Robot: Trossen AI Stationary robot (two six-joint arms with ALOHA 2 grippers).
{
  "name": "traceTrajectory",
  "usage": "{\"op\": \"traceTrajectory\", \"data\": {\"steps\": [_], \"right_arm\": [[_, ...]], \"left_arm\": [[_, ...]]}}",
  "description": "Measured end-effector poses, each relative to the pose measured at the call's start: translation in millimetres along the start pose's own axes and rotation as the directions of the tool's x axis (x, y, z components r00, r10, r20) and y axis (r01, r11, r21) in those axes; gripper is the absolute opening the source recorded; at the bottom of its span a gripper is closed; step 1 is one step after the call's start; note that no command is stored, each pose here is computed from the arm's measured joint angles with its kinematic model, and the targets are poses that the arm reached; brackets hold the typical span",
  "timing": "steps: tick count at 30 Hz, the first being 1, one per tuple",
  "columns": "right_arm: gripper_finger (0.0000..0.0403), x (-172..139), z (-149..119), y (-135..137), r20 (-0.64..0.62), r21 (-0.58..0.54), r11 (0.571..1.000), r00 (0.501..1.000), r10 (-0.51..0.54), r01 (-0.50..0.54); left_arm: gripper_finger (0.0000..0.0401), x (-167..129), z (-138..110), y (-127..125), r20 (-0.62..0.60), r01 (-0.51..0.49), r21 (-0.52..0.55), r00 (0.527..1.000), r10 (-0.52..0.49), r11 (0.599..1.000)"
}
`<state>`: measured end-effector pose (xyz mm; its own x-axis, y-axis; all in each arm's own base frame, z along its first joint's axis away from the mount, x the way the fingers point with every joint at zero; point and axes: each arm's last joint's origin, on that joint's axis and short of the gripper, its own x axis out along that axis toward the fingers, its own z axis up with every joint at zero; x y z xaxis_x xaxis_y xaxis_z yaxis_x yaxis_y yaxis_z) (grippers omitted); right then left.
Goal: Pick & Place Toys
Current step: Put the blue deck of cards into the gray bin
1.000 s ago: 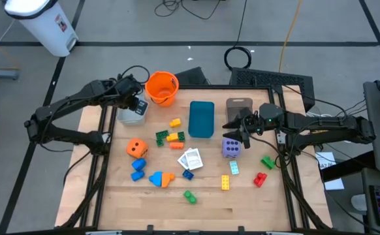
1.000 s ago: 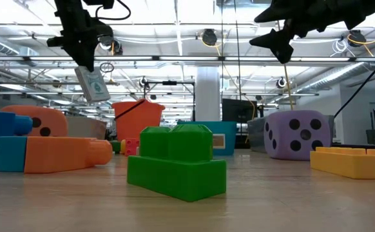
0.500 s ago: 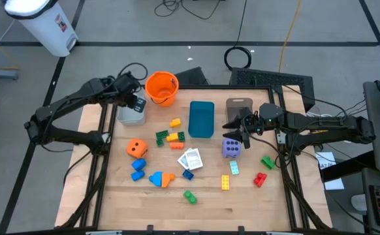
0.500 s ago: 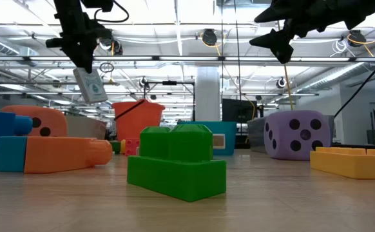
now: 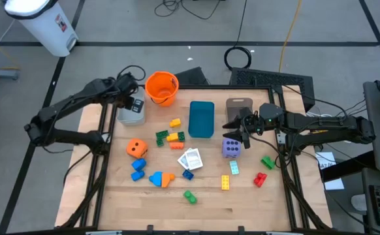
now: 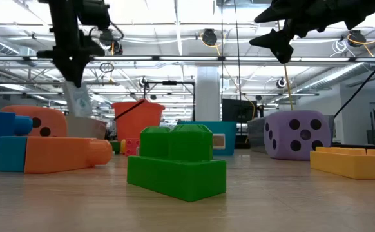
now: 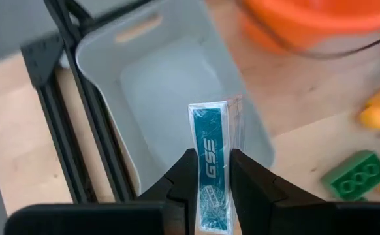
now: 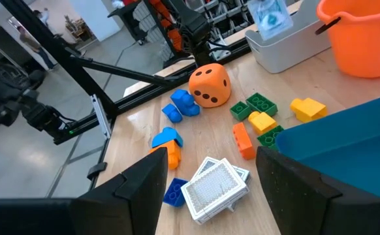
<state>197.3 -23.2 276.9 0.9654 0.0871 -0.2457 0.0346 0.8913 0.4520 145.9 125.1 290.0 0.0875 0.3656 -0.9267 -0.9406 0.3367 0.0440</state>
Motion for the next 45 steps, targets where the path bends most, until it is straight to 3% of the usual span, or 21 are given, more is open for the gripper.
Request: {"op": "traceTrajectory", "data": {"steps": [10,21,30,45], "right_arm": [[0.0226,0,0,0,0.0,-0.021,1.0,1.0,0.001,-0.001],[0.0226,0,1,0,0.016,-0.011,1.0,1.0,-0.021,0.021],[0.0226,0,1,0,0.013,-0.027,0.999,1.0,-0.02,0.02],[0.0226,0,0,-1,0.009,-0.052,0.998,1.0,-0.021,0.022]], "left_arm": [[0.0076,21,-5,12,-0.059,-0.032,-0.023,0.998,0.031,0.999],[0.0076,23,5,9,0.011,0.032,-0.026,0.999,-0.031,0.999],[0.0076,46,15,11,-0.079,-0.003,-0.015,0.997,0.002,1.0],[0.0076,77,31,25,-0.17,0.04,0.036,0.985,-0.034,0.999]]}}
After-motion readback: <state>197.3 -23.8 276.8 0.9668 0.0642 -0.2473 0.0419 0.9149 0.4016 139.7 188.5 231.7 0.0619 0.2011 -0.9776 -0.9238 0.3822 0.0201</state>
